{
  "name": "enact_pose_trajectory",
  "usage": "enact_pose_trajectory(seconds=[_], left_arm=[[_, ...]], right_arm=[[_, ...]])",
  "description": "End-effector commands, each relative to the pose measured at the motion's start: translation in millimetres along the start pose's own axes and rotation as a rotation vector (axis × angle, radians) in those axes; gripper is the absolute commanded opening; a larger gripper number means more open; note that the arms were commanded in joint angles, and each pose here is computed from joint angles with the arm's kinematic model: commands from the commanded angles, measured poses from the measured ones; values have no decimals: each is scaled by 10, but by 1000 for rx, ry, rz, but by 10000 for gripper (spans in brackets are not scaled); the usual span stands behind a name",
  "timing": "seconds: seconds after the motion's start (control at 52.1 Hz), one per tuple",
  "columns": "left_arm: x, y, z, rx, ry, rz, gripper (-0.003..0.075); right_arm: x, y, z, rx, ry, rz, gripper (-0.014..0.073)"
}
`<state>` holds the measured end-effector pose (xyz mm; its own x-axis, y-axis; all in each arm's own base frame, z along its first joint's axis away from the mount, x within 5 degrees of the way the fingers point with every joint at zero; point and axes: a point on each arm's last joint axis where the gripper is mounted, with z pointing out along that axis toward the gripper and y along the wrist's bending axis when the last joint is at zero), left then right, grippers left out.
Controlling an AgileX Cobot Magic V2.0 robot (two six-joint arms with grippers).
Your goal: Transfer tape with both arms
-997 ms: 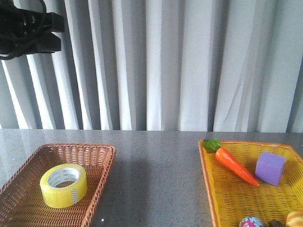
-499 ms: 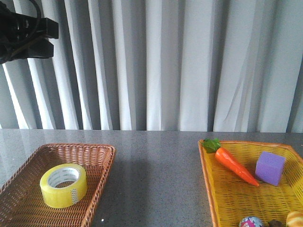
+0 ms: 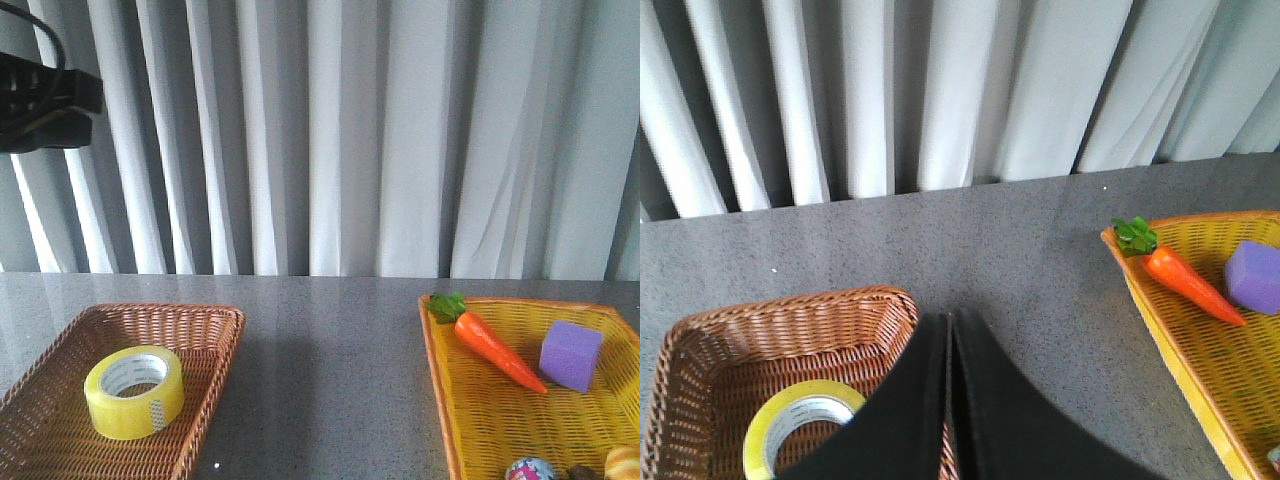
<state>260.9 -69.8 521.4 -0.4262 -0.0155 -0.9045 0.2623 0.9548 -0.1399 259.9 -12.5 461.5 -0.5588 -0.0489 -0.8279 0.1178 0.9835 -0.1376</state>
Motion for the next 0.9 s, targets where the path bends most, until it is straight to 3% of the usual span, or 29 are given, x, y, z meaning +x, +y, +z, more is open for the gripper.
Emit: enact_pose_trajectory(seconds=[0.0,0.115,0.307,0.518,0.729,0.882], left_arm=[[31,-28,-582,-3,-239,59,-6],[411,1,-900,-18,-373,127,-6],[1421,129,-1070,-36,-542,127,-6],[2660,336,-924,-103,-524,120,-6],[3373,480,-837,-208,-580,105,-6],[3608,517,-784,-218,-614,75,-6]], right_arm=[[-109,-56,-161,14,-106,5,-8],[-109,-56,-161,14,-106,5,-8],[-109,-57,-161,15,-106,4,-8],[-109,-57,-161,15,-106,4,-8],[-109,-57,-161,15,-106,4,-8],[-110,-57,-161,15,-107,4,-8]])
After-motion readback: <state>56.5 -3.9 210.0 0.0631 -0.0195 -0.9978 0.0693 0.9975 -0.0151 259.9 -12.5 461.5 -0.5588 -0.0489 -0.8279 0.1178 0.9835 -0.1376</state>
